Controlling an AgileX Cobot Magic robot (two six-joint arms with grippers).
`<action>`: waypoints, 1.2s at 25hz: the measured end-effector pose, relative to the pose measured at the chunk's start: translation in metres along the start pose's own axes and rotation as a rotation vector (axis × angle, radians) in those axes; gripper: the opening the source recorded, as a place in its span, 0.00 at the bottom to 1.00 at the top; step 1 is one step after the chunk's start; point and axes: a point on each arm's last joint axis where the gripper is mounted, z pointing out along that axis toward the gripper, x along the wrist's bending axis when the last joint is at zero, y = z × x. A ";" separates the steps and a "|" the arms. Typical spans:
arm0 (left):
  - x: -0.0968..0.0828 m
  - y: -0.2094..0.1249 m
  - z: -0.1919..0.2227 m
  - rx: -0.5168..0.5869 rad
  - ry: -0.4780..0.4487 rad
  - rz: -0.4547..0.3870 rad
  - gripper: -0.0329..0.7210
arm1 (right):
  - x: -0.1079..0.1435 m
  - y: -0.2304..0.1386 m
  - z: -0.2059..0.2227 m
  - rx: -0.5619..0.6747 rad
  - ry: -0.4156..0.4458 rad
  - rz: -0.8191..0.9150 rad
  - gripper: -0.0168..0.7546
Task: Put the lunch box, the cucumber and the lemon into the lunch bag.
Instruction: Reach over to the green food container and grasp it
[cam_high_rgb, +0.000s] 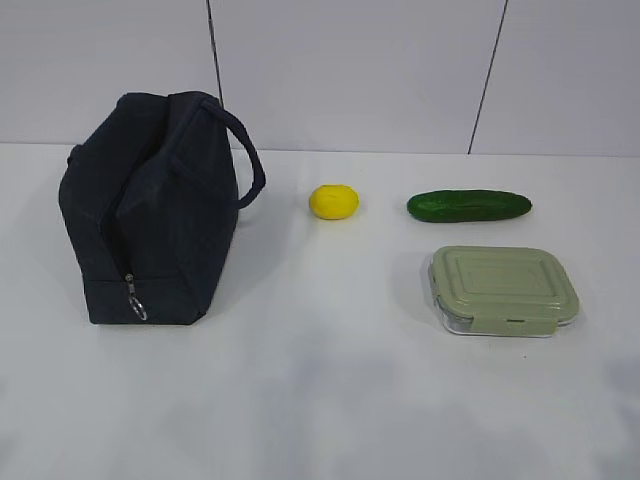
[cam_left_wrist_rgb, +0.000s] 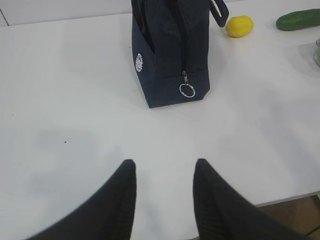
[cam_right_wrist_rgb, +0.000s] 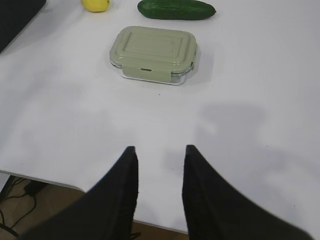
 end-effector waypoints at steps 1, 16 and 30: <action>0.000 0.000 0.000 0.000 0.000 0.000 0.41 | 0.000 0.000 0.000 0.000 0.000 0.000 0.33; 0.000 0.000 0.000 0.000 0.000 0.000 0.41 | 0.000 0.000 0.000 0.000 0.000 0.000 0.33; -0.013 0.022 -0.015 -0.171 -0.187 -0.052 0.41 | -0.010 -0.001 0.000 0.013 -0.105 -0.051 0.33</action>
